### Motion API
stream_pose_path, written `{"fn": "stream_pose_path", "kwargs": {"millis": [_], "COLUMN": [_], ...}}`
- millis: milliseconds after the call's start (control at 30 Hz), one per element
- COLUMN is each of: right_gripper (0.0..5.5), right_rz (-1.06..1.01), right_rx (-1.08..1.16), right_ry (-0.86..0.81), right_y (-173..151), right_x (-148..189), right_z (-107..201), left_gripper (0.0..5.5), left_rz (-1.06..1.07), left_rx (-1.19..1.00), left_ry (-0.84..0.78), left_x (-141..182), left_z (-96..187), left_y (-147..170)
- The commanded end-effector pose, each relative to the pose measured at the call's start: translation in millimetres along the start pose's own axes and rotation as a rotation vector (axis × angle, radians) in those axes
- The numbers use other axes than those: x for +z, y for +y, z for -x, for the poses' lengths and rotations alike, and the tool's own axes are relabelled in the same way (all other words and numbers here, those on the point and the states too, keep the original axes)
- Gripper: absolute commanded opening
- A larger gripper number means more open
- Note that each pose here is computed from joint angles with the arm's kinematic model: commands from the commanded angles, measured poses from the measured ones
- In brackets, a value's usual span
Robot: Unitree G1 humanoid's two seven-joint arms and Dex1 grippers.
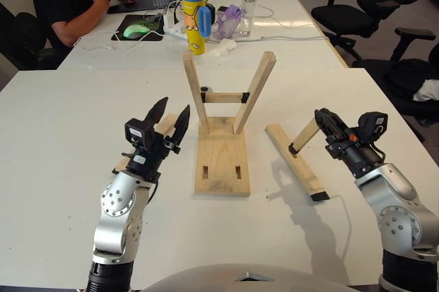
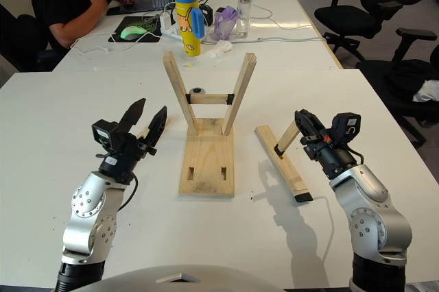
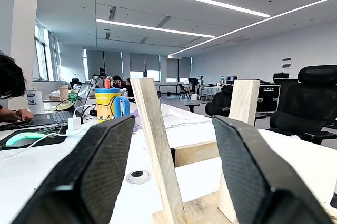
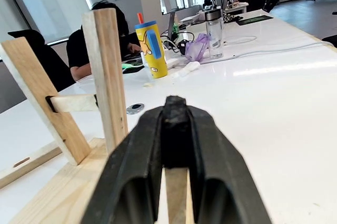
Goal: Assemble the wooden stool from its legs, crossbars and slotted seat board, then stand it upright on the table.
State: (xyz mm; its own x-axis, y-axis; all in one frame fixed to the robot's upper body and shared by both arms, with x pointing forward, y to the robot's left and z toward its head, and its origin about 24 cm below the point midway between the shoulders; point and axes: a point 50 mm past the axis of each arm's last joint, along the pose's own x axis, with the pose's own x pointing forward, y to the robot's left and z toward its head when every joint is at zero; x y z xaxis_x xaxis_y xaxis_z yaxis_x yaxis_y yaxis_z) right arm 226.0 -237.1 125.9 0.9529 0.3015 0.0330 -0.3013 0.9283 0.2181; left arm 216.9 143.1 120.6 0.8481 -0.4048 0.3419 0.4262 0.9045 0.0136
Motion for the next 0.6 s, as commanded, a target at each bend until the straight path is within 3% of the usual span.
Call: {"fn": "stream_pose_path", "kwargs": {"millis": [33,600], "right_gripper": [0.46,0.46], "right_rz": [0.017,-0.024], "right_rx": [0.016,-0.043], "right_ry": [0.001,0.01], "right_y": [-4.5,-8.5], "right_x": [-2.5,-26.2], "right_z": [-5.1,3.4], "left_gripper": [2.74,2.74], "left_rz": [0.001,0.0], "left_rx": [-0.009,-0.05], "left_ry": [0.01,0.02], "left_x": [-3.4,-4.6], "left_z": [-1.9,-5.7], "left_y": [-1.8,-2.8]}}
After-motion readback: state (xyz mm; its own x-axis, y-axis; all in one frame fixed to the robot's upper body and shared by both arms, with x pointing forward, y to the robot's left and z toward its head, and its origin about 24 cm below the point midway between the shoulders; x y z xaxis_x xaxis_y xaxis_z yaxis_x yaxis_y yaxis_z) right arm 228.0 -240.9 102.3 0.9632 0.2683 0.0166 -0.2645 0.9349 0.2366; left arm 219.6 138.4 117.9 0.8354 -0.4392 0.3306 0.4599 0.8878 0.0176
